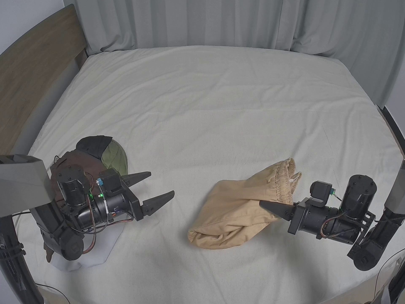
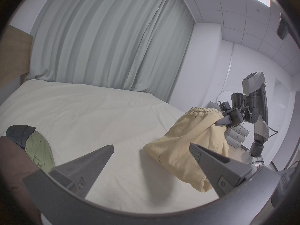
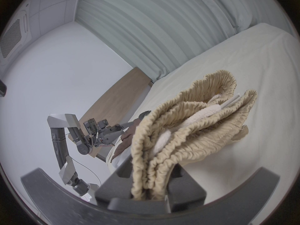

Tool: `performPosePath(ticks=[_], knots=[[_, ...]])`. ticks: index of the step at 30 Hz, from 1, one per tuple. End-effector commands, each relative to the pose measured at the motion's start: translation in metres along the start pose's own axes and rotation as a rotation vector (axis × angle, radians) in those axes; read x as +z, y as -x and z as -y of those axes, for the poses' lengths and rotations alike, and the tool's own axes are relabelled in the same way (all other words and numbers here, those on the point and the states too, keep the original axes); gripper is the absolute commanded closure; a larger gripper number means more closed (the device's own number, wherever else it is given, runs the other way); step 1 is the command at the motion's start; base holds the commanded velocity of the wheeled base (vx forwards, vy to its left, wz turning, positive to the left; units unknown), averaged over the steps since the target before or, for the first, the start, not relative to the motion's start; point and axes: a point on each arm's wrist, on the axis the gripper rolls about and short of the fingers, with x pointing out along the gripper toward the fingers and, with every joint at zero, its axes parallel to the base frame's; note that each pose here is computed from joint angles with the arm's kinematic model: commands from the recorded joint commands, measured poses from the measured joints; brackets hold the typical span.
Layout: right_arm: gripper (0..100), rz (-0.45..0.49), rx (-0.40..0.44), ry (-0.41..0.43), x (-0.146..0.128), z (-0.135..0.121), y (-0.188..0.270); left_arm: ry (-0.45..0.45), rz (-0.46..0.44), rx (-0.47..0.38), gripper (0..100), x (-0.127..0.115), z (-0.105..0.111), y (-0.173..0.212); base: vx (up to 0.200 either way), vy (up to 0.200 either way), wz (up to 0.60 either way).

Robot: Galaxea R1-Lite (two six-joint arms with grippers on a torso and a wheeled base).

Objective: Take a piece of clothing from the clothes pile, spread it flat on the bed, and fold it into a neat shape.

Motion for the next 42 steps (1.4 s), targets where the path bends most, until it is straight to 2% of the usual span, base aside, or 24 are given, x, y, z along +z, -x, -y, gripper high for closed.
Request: performPosePath(ticks=[1,8,11,18,42], knots=[[100,0.045,0.049,0.026,0.011,-0.014,0.004,-0.009,0.013,-0.005,0,0.006,0.003,0.004,0.0,0.0,0.0],[100,0.038,0.103,0.034,0.014,-0.019,0.005,-0.017,0.024,-0.022,0,0.01,0.005,0.007,0.0,0.0,0.0],[100,0.044,0.13,0.043,0.018,-0.02,0.002,-0.018,0.03,-0.002,0,0.012,0.0,0.013,0.0,0.0,0.0],[100,0.05,0.184,0.061,0.028,-0.014,-0.005,-0.029,0.048,-0.012,0,0.02,-0.004,0.024,0.0,0.0,0.0],[100,0.071,0.241,0.091,0.038,0.002,-0.047,-0.042,0.067,0.005,0,0.028,-0.011,0.036,0.0,0.0,0.0]])
